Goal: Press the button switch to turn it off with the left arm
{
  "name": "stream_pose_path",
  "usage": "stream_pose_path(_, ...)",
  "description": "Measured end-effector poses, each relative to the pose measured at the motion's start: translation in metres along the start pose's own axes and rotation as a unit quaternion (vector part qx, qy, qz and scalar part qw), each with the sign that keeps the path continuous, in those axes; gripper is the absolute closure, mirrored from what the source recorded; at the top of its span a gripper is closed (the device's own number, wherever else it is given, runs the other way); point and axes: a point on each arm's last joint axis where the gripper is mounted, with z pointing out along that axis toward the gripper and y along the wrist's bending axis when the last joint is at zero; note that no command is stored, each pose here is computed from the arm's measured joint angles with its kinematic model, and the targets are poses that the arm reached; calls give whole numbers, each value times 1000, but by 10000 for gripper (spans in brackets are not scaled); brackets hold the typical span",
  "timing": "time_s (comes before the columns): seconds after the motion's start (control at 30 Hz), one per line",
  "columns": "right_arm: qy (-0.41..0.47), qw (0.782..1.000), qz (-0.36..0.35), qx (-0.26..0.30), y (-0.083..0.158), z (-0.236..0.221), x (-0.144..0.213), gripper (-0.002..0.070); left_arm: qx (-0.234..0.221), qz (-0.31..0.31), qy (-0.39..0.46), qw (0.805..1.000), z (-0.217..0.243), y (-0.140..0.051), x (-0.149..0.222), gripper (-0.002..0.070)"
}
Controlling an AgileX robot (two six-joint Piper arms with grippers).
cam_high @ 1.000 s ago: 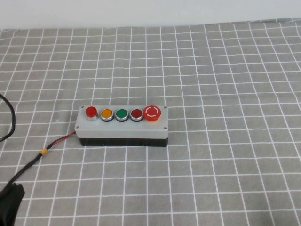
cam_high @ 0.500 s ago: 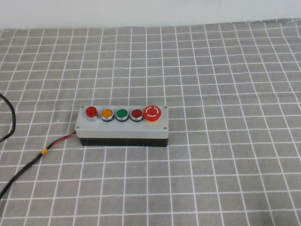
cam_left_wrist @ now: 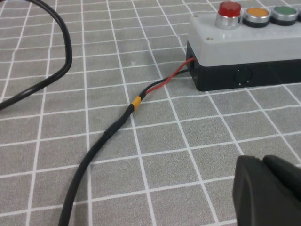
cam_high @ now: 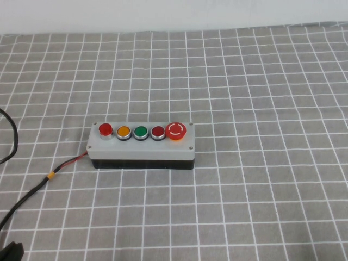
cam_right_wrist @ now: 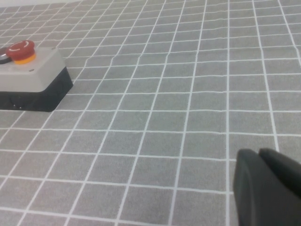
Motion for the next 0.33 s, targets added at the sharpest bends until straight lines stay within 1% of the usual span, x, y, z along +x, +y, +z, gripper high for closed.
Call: stream_pose_path(0.33,0,1000,0,0,0,0,0,694,0,1,1,1000,0,0,0,678)
